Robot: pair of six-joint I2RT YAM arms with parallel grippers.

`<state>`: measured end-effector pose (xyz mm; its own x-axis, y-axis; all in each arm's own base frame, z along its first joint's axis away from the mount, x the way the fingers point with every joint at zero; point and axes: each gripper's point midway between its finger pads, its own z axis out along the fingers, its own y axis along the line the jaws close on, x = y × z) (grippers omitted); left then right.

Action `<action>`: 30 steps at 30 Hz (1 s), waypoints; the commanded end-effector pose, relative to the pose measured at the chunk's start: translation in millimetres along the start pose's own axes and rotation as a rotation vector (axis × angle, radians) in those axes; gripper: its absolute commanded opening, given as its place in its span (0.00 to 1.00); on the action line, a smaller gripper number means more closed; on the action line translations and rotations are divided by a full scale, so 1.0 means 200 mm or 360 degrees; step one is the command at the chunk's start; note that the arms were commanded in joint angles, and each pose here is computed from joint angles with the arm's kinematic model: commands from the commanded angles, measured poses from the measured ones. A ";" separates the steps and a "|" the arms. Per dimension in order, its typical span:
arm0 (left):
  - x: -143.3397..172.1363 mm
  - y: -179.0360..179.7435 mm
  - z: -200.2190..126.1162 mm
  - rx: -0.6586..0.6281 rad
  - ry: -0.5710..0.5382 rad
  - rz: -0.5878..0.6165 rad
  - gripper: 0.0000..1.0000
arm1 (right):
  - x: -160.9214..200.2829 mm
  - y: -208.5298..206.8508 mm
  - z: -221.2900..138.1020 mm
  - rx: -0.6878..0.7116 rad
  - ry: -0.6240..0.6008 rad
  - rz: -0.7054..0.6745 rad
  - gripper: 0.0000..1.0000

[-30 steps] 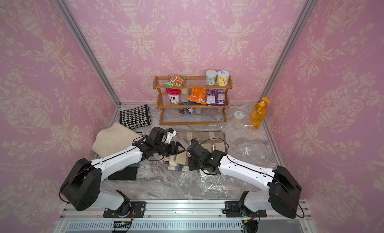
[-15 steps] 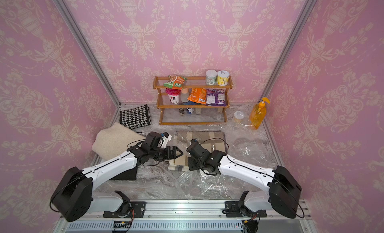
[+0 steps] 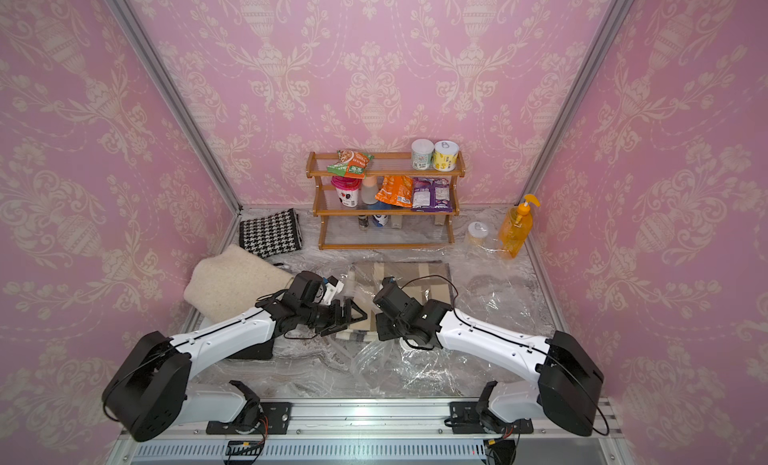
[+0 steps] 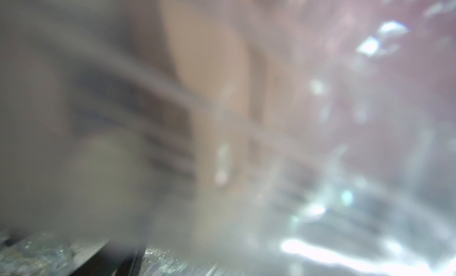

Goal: Take the scarf out of the vacuum bag
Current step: Adjust the scarf in the vacuum bag, then take out the scarf from the vacuum bag.

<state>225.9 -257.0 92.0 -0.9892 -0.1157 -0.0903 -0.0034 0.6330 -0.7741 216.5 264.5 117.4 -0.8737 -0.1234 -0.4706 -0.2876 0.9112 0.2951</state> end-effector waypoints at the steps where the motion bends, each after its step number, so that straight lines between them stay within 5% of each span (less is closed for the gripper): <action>1: 0.01 -0.04 0.03 0.0118 0.0044 -0.0087 0.99 | 0.01 -0.03 -0.02 0.0020 0.0004 -0.0013 0.08; 8: 0.02 -0.03 0.04 0.0123 0.0055 -0.0103 0.91 | 0.01 -0.03 -0.02 0.0019 0.0002 -0.0015 0.08; 13: 0.02 -0.03 0.06 0.0142 0.0057 -0.0114 0.71 | 0.01 -0.02 -0.01 0.0011 0.0003 -0.0013 0.08; 22: 0.01 -0.02 0.04 0.0100 0.0050 -0.0081 0.51 | 0.00 -0.03 -0.02 0.0020 -0.0012 -0.0017 0.08; 30: -0.03 -0.03 0.05 0.0073 0.0031 -0.0061 0.20 | -0.04 0.01 -0.06 -0.0010 -0.0025 -0.0035 0.08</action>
<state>227.0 -266.2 84.9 -0.9902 -0.1382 -0.0182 -0.0667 0.5840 -0.8090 216.5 264.6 117.7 -0.8736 -0.1237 -0.4707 -0.2881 0.9109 0.2953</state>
